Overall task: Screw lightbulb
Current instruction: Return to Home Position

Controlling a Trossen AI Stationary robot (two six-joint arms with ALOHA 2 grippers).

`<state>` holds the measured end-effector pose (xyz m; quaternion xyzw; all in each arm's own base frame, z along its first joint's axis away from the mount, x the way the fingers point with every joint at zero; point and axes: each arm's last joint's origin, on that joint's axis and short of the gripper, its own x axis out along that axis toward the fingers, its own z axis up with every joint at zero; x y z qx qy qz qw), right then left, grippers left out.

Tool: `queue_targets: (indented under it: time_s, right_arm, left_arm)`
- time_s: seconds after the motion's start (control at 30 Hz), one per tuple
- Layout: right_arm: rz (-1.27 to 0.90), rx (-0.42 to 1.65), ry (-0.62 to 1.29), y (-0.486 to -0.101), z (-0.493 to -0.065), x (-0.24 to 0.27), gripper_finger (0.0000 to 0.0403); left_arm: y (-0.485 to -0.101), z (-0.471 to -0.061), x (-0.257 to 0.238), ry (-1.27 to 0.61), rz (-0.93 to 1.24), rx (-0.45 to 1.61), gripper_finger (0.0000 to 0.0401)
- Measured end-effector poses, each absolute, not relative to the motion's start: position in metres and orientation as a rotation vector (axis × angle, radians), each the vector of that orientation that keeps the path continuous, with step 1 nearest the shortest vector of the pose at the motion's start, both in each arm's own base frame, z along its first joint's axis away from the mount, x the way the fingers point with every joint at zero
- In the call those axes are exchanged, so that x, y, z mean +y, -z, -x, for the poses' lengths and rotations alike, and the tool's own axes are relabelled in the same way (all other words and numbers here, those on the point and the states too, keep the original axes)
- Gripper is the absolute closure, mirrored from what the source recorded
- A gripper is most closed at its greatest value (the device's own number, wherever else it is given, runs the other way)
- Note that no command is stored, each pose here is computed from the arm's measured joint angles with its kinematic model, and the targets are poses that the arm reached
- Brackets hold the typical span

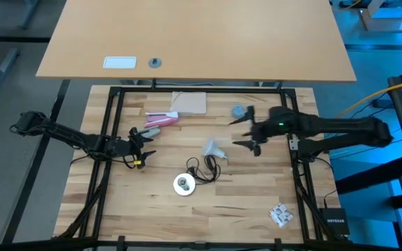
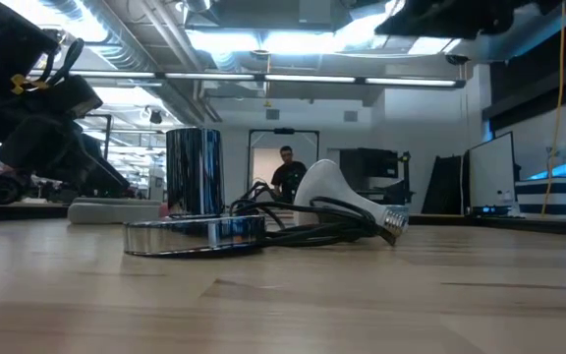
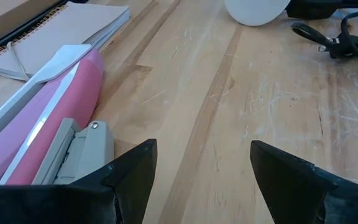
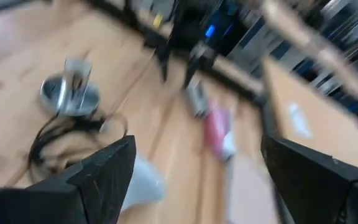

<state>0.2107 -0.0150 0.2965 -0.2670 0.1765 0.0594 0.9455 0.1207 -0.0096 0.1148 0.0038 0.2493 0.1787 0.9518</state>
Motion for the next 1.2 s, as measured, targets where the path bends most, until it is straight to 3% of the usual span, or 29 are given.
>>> queue_targets:
  time_s: [0.27,0.53,0.9,1.2]
  right_arm:
    - [0.571,0.136,-0.052,-0.285,-0.172,-0.012,0.0052]
    - [0.565,0.189,-0.068,-0.231,-0.145,-0.010,0.0052]
    - [0.543,0.369,-0.121,-0.143,-0.117,-0.007,0.0052]
    - [0.571,0.234,0.010,-0.155,-0.108,-0.009,0.0052]
  left_arm:
    - [-0.115,-0.121,-0.010,-0.363,-0.008,0.507,0.0151]
    - [-0.118,-0.120,-0.010,-0.361,0.005,0.474,0.0151]
    - [-0.143,-0.114,-0.008,-0.344,0.096,0.240,0.0151]
    - [-0.157,-0.106,-0.007,-0.330,0.154,0.089,0.0151]
